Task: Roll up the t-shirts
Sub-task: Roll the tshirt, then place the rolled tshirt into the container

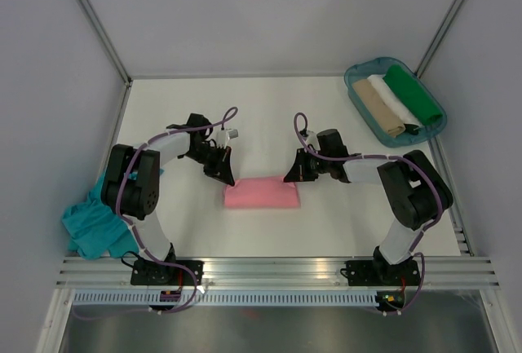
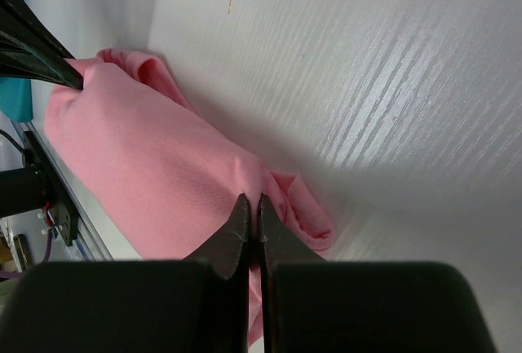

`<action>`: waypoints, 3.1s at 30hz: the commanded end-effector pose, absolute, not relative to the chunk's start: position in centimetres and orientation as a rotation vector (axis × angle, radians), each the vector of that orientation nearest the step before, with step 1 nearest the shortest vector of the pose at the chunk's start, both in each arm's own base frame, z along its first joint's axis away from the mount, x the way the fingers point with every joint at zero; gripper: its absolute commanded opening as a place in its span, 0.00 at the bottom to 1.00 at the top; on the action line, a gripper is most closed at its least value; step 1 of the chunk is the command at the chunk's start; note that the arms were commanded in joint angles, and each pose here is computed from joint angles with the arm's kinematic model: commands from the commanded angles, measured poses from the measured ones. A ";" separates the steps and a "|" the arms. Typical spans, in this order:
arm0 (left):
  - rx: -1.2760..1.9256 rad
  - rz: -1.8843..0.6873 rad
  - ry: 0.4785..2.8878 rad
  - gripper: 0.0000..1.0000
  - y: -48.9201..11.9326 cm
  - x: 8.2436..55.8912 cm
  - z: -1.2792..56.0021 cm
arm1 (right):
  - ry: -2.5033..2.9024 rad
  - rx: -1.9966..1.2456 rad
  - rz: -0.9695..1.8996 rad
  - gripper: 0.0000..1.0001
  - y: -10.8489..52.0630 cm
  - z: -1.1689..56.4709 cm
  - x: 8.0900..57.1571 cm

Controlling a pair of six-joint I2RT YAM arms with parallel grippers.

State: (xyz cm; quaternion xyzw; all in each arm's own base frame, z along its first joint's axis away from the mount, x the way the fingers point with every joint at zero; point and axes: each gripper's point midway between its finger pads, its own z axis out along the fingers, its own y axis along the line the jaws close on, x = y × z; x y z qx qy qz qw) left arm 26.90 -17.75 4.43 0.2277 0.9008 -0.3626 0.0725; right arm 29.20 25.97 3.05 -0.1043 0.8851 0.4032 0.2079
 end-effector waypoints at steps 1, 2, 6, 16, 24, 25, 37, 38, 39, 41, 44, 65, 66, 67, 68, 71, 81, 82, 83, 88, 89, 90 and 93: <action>0.676 -1.064 2.697 0.02 -17.6 27.3 4.8 | 2.428 -0.325 1.062 0.00 25.7 4.3 29.8; 0.669 -0.973 2.699 0.02 -16.8 28.1 4.7 | 2.428 -0.338 1.044 0.00 25.4 4.6 29.6; 0.661 -0.822 2.633 0.02 -15.3 30.3 5.8 | 2.429 -0.303 1.047 0.00 25.2 5.8 29.2; 0.622 -0.730 2.684 0.02 -14.5 31.6 4.0 | 2.513 -0.201 0.978 0.00 24.9 3.5 30.1; 0.642 -0.637 2.748 0.02 -13.8 32.3 1.2 | 2.613 -0.081 0.849 0.00 23.6 -0.1 30.5; 0.651 -0.635 2.755 0.02 -13.9 32.0 1.0 | 2.617 -0.070 0.814 0.00 23.2 -0.5 30.5; 0.732 -0.734 2.617 0.02 -15.9 32.1 4.6 | 2.268 -0.497 0.620 0.45 22.5 9.4 34.7; 0.736 -0.745 2.608 0.02 -16.0 32.1 4.8 | 2.215 -0.549 0.604 0.47 22.6 10.6 35.0; 0.737 -0.753 2.604 0.02 -16.1 32.0 5.0 | 2.139 -0.635 0.572 0.51 22.6 12.2 35.1; 0.740 -0.764 2.605 0.02 -16.2 31.9 4.9 | 2.050 -0.766 0.551 0.58 23.7 13.9 34.8; 0.732 -0.747 2.614 0.02 -16.0 32.0 4.8 | 1.930 -1.012 0.549 0.63 26.4 15.2 32.9; 0.752 -0.732 2.618 0.02 -15.8 32.2 4.5 | 1.946 -1.693 0.392 0.98 36.1 6.5 28.0; 0.754 -0.730 2.618 0.02 -15.8 32.2 4.5 | 1.953 -1.699 0.392 0.98 36.2 6.7 28.1; 0.754 -0.730 2.618 0.02 -15.8 32.2 4.5 | 1.963 -1.713 0.390 0.98 36.2 6.4 28.1; 0.754 -0.731 2.616 0.02 -15.9 32.3 4.6 | 1.984 -1.743 0.406 0.98 36.1 5.9 27.7; 0.756 -0.731 2.617 0.02 -15.9 32.4 4.5 | 2.010 -1.776 0.422 0.98 35.7 4.8 27.0; 0.763 -0.719 2.615 0.02 -15.8 32.7 4.5 | 2.104 -1.829 0.431 0.98 34.5 1.2 25.6; 0.762 -0.715 2.619 0.02 -15.8 32.7 4.4 | 2.103 -1.828 0.432 0.98 34.4 1.2 25.6; 0.767 -0.712 2.617 0.02 -15.7 32.7 4.4 | 2.111 -1.841 0.431 0.98 34.0 0.8 25.2; 0.774 -0.695 2.614 0.02 -15.6 33.0 4.5 | 2.133 -1.883 0.404 0.98 32.7 -0.1 24.5; 0.775 -0.691 2.618 0.02 -15.5 33.0 4.4 | 2.144 -1.889 0.396 0.98 32.3 -0.4 24.3; 0.775 -0.691 2.616 0.02 -15.6 33.1 4.4 | 2.151 -1.893 0.393 0.98 32.1 -0.5 24.2; 0.777 -0.691 2.620 0.02 -15.6 33.2 4.4 | 2.180 -1.905 0.366 0.97 31.3 -1.2 23.9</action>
